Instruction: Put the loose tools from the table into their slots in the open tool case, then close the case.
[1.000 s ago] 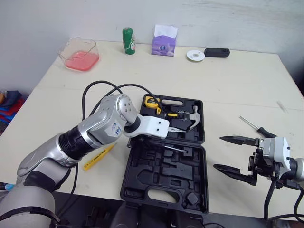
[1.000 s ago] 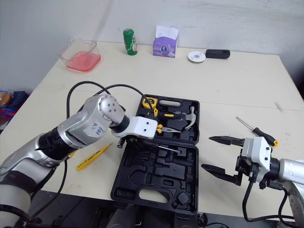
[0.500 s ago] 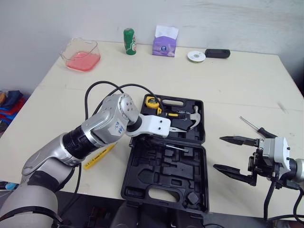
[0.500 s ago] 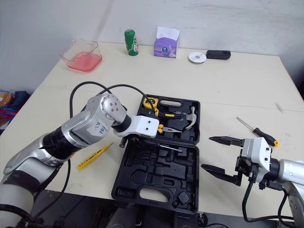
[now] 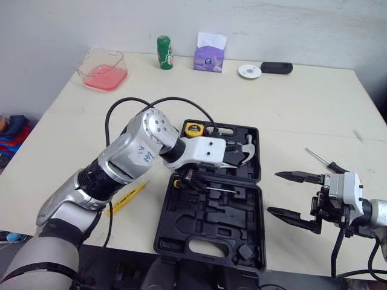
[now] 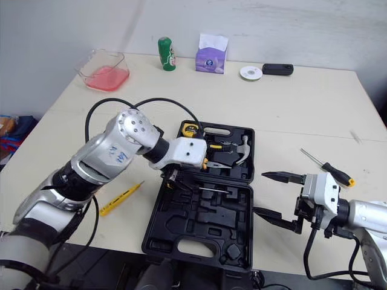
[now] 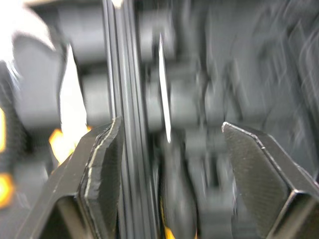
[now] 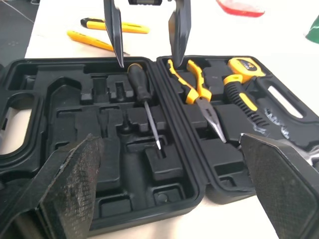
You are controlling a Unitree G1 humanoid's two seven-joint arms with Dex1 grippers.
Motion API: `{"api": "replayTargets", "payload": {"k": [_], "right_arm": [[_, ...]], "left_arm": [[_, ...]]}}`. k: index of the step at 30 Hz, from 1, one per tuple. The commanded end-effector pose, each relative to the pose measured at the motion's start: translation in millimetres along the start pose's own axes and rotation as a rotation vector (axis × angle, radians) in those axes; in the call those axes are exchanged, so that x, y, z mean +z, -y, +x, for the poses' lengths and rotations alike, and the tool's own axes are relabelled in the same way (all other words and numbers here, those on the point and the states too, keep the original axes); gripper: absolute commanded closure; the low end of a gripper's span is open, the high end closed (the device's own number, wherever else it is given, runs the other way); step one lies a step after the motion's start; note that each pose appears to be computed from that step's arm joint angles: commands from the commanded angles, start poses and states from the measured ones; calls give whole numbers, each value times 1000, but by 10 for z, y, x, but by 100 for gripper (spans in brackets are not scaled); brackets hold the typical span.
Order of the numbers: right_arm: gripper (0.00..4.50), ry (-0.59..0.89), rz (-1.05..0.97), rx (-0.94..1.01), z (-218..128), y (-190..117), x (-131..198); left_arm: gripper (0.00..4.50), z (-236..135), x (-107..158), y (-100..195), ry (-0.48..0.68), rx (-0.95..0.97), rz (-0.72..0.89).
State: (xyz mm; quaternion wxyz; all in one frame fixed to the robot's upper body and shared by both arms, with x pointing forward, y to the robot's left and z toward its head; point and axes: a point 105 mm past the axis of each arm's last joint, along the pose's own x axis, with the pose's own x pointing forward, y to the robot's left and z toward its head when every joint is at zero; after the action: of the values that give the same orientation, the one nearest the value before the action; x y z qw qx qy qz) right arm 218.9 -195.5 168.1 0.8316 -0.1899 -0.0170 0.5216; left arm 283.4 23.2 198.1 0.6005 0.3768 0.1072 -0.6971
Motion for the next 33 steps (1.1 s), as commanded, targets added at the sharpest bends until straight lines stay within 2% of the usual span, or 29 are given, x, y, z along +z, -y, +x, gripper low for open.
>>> {"api": "replayTargets", "payload": {"k": [1,4,8,10,11,18,26,33], "right_arm": [[0,15,-25,1,7,-13,77],[0,14,-23,-9,0,-5,72],[0,13,-22,-15,-6,0,63],[0,13,-21,-16,-9,3,57],[0,12,-19,-17,-12,4,55],[0,12,-15,-28,-13,18,54],[0,8,-6,-29,-8,-23,36],[0,11,-7,-42,-7,-19,52]], "left_arm": [[112,-196,-9,-55,181,81,6],[187,-303,-151,-21,287,117,-56],[357,-354,-301,-71,397,232,-139],[445,-298,-433,-47,372,249,-188],[448,-257,-481,-16,363,254,-168],[448,129,-658,128,387,273,-297],[448,248,-764,53,339,296,-327],[448,310,-815,141,322,231,-333]]}}
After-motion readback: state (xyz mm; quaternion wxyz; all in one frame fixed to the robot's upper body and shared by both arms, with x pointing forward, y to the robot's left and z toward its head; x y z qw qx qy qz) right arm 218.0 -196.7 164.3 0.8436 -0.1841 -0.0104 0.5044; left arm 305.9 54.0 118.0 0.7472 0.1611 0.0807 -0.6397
